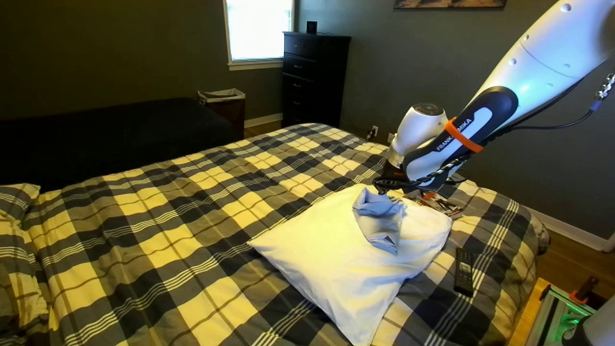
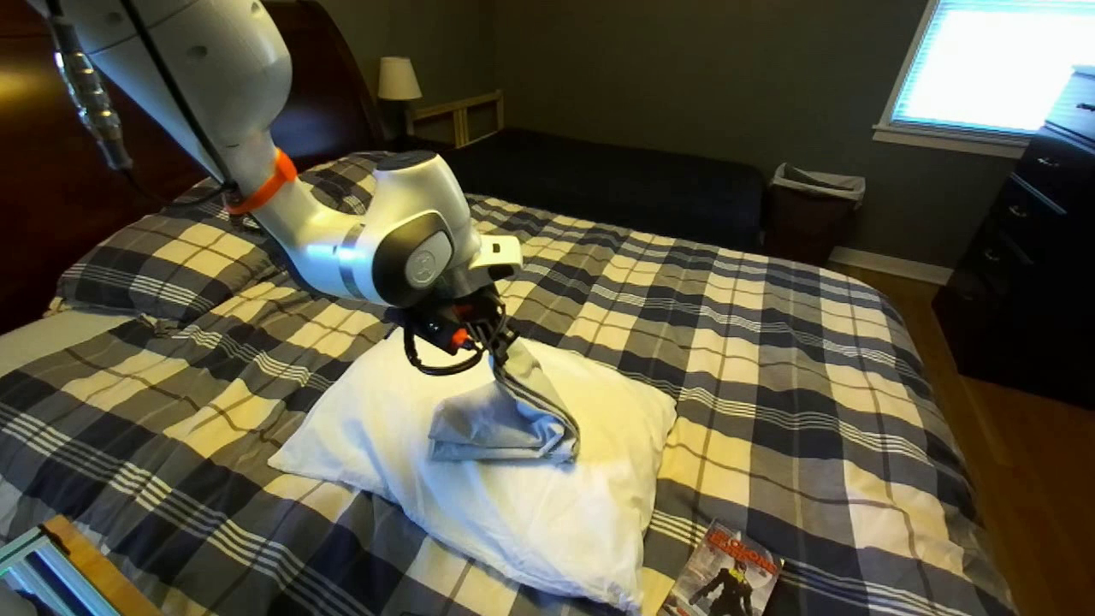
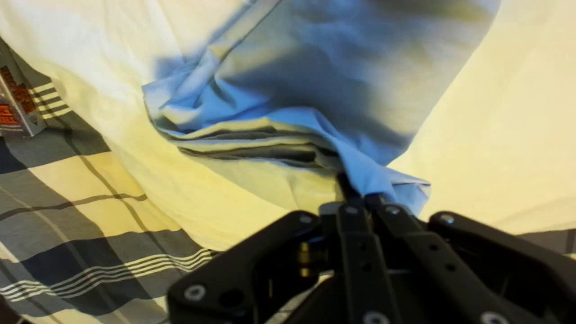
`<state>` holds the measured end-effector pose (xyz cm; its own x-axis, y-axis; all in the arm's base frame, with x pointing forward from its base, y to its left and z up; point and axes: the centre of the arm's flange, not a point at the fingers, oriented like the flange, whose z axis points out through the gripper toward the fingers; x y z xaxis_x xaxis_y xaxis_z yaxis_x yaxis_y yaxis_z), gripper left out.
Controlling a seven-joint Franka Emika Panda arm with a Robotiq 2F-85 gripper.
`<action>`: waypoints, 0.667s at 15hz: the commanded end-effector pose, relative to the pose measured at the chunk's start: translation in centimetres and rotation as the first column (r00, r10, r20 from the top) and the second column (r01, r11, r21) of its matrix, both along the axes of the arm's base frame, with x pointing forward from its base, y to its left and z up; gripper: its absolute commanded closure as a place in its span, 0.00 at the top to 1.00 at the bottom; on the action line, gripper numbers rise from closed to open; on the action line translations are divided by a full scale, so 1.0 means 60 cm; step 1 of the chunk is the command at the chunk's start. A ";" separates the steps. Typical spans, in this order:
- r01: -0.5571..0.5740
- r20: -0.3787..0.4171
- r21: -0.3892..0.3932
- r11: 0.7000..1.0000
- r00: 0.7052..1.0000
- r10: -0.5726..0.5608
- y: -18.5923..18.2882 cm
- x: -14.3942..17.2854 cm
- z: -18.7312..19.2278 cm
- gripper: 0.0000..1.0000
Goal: Fold the towel
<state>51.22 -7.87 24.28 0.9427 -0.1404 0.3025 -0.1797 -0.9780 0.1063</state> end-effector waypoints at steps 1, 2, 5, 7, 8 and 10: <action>-0.042 -0.054 0.001 0.999 0.998 0.042 0.035 -0.043 -0.021 0.01; -0.048 -0.070 -0.003 0.999 0.996 0.048 0.039 -0.053 -0.026 0.01; -0.070 -0.103 -0.002 0.998 0.992 0.069 0.041 -0.077 -0.041 0.01; -0.098 -0.123 0.002 0.995 0.988 0.097 0.048 -0.086 -0.050 0.01; -0.115 -0.135 -0.001 0.993 0.984 0.113 0.055 -0.090 -0.054 0.01; -0.139 -0.147 -0.005 0.990 0.980 0.137 0.067 -0.097 -0.059 0.01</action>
<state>46.94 -5.08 20.59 0.9805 -0.0457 0.1910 -0.0704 -0.9897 0.1246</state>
